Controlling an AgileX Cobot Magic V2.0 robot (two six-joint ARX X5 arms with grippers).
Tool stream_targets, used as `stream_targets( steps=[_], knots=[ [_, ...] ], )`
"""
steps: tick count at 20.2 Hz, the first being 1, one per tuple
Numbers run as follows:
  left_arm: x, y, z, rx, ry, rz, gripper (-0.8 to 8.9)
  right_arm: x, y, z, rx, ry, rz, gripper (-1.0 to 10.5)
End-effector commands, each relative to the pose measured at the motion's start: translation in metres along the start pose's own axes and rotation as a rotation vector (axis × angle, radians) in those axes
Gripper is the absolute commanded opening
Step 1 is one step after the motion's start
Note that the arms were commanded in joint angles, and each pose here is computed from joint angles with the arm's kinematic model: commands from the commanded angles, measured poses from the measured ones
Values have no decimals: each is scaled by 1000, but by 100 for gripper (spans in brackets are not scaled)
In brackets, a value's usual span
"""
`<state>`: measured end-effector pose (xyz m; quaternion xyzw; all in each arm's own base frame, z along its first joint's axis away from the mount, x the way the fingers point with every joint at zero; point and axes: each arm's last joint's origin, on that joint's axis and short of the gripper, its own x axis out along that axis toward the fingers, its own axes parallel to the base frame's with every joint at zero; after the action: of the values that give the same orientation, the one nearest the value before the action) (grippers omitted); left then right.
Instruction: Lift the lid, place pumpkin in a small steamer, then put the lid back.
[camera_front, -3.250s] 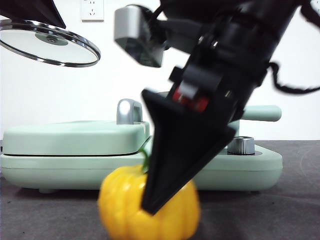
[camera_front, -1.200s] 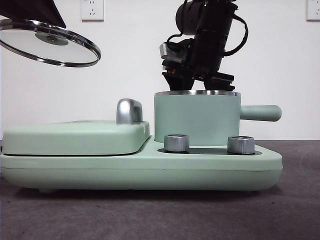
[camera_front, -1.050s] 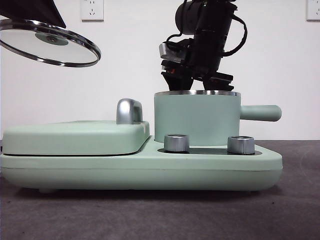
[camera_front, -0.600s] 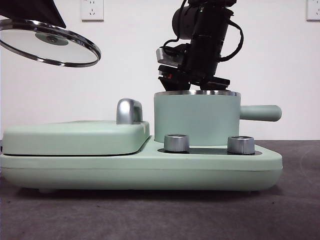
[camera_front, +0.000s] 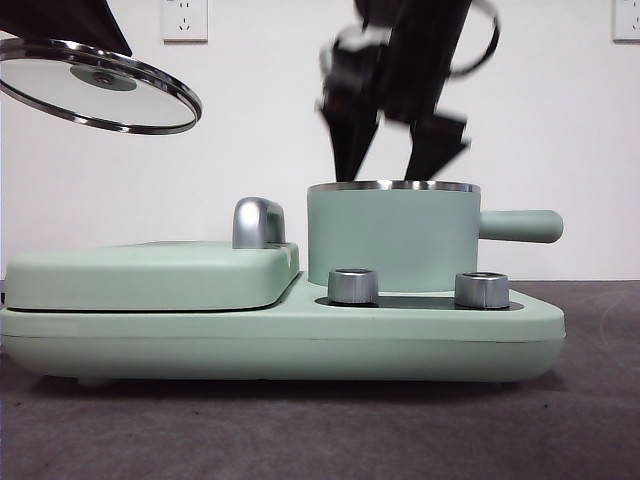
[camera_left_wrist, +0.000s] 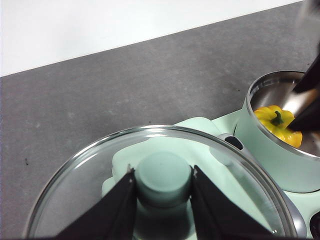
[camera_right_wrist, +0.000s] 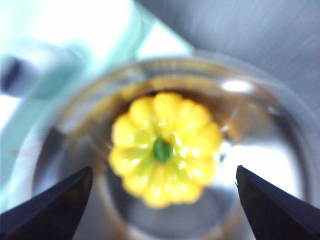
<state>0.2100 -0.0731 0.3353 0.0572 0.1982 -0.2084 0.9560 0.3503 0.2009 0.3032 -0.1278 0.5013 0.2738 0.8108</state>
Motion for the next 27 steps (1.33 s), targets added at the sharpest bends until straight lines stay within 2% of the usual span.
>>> stream_targets(
  steps=[1,5,11,14,19,27],
  knots=[
    [-3,0,8,-2,-47,-1,10,-26,5,6,-11,-100,-2,411],
    [-3,0,8,-2,-48,-1,10,-55,8,-14,-22,-250,-22,371],
    [-3,-1,8,-2,-47,-9,10,-81,14,-95,22,-484,-34,360],
    [-3,-2,8,-3,-52,-45,9,-92,18,-134,25,-514,-36,360],
    [11,-16,11,22,-83,-173,10,-113,22,-191,26,-560,-38,360],
    [45,-43,17,68,-164,-270,10,-136,27,-231,25,-568,-40,360]
  ],
)
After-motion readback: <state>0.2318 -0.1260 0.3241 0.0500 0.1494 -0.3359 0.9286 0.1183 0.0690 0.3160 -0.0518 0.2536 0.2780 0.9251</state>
